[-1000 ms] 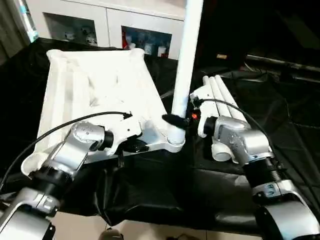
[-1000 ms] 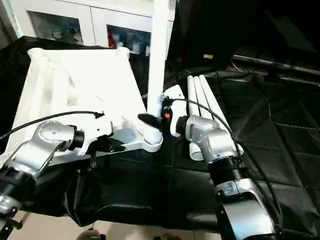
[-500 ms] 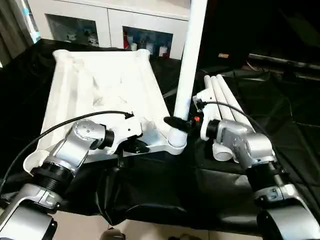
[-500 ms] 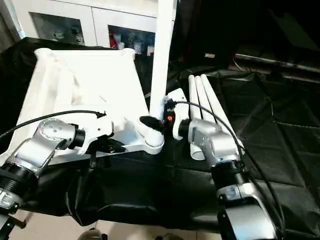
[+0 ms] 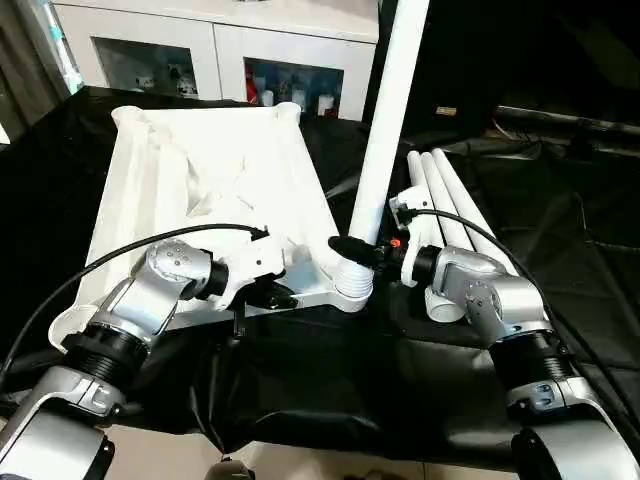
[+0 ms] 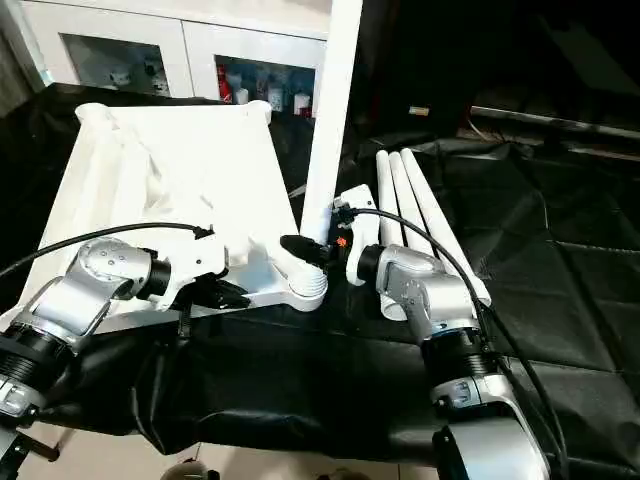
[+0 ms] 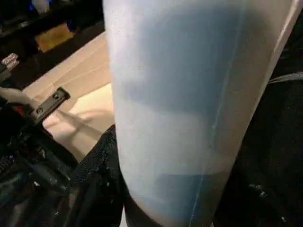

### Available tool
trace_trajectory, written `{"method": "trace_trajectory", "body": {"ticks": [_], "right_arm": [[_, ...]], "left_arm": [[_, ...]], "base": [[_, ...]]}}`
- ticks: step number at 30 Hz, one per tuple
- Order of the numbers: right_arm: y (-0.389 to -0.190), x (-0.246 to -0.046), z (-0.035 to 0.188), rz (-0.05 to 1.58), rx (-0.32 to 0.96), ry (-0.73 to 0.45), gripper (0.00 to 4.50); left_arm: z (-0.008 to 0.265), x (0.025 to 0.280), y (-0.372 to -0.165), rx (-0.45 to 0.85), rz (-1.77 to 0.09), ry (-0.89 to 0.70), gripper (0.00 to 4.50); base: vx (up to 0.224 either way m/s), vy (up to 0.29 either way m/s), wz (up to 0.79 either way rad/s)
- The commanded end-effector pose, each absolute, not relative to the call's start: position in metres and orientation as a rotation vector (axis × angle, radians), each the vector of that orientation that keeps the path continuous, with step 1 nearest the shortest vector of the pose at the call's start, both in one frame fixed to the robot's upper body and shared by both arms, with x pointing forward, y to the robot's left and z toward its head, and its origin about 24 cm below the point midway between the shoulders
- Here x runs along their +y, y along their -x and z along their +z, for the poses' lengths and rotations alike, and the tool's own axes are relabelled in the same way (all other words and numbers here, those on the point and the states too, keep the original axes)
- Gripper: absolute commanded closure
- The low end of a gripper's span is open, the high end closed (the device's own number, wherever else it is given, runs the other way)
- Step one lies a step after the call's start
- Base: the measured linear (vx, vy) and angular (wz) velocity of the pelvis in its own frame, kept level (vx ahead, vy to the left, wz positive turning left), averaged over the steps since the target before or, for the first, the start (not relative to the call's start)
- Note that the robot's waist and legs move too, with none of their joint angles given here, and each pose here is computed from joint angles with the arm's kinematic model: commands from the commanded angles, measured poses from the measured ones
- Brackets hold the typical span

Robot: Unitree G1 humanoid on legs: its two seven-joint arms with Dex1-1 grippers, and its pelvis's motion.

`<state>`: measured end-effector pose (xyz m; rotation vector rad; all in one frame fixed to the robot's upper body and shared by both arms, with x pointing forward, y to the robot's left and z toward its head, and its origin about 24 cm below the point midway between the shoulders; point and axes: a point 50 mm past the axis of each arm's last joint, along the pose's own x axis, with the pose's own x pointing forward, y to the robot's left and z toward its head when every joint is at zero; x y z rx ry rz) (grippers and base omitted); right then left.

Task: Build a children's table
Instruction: Insert table leg to table base

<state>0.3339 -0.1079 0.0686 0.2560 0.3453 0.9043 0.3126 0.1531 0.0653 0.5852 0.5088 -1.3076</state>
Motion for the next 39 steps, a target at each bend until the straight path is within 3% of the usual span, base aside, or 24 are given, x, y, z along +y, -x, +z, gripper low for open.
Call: {"method": "trace_trajectory", "body": {"ticks": [1, 19, 25, 28, 39], "right_arm": [[-0.331, -0.116, 0.052, 0.849, 0.396, -0.277, 2.6], [-0.313, -0.137, 0.014, 0.704, 0.329, -0.41, 2.61], [-0.308, -0.138, 0.011, 0.725, 0.285, -0.319, 2.61], [-0.306, -0.136, 0.011, 0.749, 0.249, -0.214, 2.61], [-0.303, -0.135, 0.014, 0.768, 0.177, -0.207, 2.61]], "left_arm": [[0.058, 0.144, -0.306, 0.542, -1.389, -0.609, 4.5], [0.057, 0.145, -0.311, 0.537, -1.346, -0.599, 4.5], [0.056, 0.144, -0.313, 0.537, -1.341, -0.607, 4.5], [0.055, 0.144, -0.313, 0.537, -1.341, -0.616, 4.5], [0.053, 0.145, -0.314, 0.54, -1.334, -0.625, 4.5]], "base": [[0.0, 0.0, 0.0], [0.0, 0.0, 0.0], [0.0, 0.0, 0.0], [0.0, 0.0, 0.0], [0.0, 0.0, 0.0]]}}
